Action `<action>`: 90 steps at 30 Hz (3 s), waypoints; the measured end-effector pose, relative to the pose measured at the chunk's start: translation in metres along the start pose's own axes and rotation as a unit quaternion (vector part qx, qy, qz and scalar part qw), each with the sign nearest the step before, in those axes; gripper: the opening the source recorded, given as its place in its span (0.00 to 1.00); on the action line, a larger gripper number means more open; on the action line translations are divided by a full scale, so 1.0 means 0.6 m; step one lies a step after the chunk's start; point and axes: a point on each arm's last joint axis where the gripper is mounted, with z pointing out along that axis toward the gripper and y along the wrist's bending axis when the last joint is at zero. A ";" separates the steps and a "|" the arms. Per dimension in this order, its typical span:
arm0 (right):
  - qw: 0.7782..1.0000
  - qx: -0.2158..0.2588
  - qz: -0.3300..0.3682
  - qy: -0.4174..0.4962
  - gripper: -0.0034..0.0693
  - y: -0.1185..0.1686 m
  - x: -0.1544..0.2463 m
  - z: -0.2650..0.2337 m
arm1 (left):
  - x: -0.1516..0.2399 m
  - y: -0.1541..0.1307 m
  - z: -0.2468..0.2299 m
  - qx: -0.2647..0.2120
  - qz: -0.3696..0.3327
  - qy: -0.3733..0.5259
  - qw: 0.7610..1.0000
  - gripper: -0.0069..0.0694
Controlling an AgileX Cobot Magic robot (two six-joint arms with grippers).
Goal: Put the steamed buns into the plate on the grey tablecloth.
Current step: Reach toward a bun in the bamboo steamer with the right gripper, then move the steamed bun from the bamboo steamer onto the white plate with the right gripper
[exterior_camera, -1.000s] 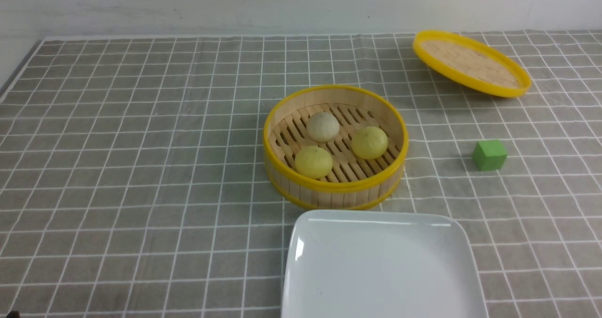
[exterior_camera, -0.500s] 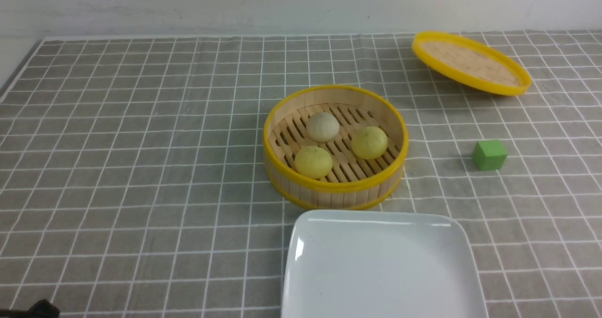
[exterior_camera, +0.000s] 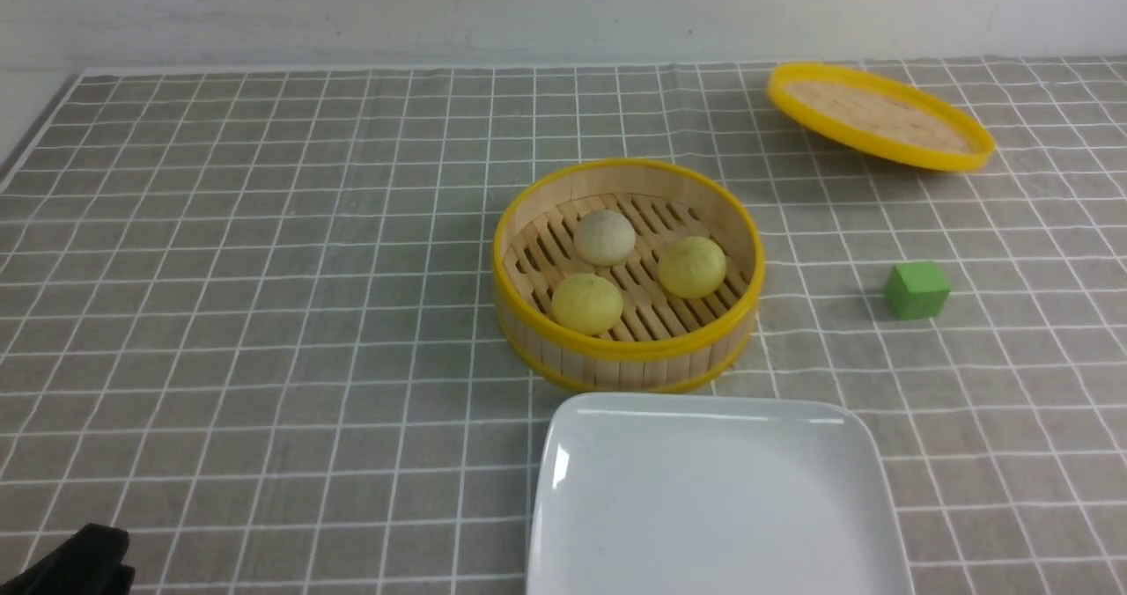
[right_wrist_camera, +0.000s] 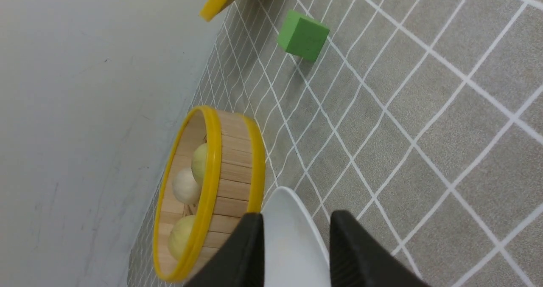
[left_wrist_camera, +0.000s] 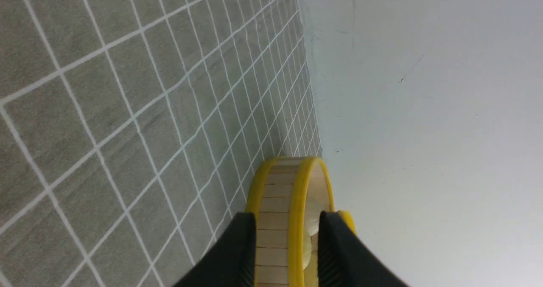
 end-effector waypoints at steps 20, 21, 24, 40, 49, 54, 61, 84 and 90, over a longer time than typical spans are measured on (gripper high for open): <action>0.940 0.155 -0.264 0.149 0.03 0.158 -0.098 0.066 | -0.043 -0.180 0.020 -0.213 0.324 0.124 0.913 0.09; 0.931 0.174 -0.263 0.187 0.03 0.157 -0.096 0.081 | -0.045 -0.179 0.032 -0.254 0.335 0.157 0.893 0.09; 0.897 0.172 -0.271 0.304 0.03 0.172 -0.091 0.144 | -0.046 -0.178 0.066 -0.324 0.370 0.247 0.835 0.09; 0.779 0.022 -0.423 0.463 0.20 0.314 0.023 0.447 | -0.027 -0.167 0.129 -0.303 0.372 0.360 0.800 0.10; 0.743 0.064 -0.543 0.387 0.61 0.351 0.059 0.546 | -0.031 -0.171 0.137 -0.287 0.379 0.335 0.814 0.11; 0.732 0.071 -0.561 0.379 0.67 0.318 0.084 0.588 | -0.031 -0.173 0.139 -0.283 0.379 0.331 0.817 0.11; 0.720 0.080 -0.575 0.380 0.22 0.294 0.095 0.606 | -0.031 -0.174 0.139 -0.281 0.378 0.330 0.818 0.12; 0.746 0.128 -0.436 0.487 0.13 0.203 0.123 0.331 | -0.034 -0.176 0.144 -0.270 0.392 0.317 0.820 0.16; 0.744 0.149 -0.425 0.494 0.38 0.183 0.135 0.347 | -0.032 -0.183 0.152 -0.242 0.392 0.308 0.833 0.20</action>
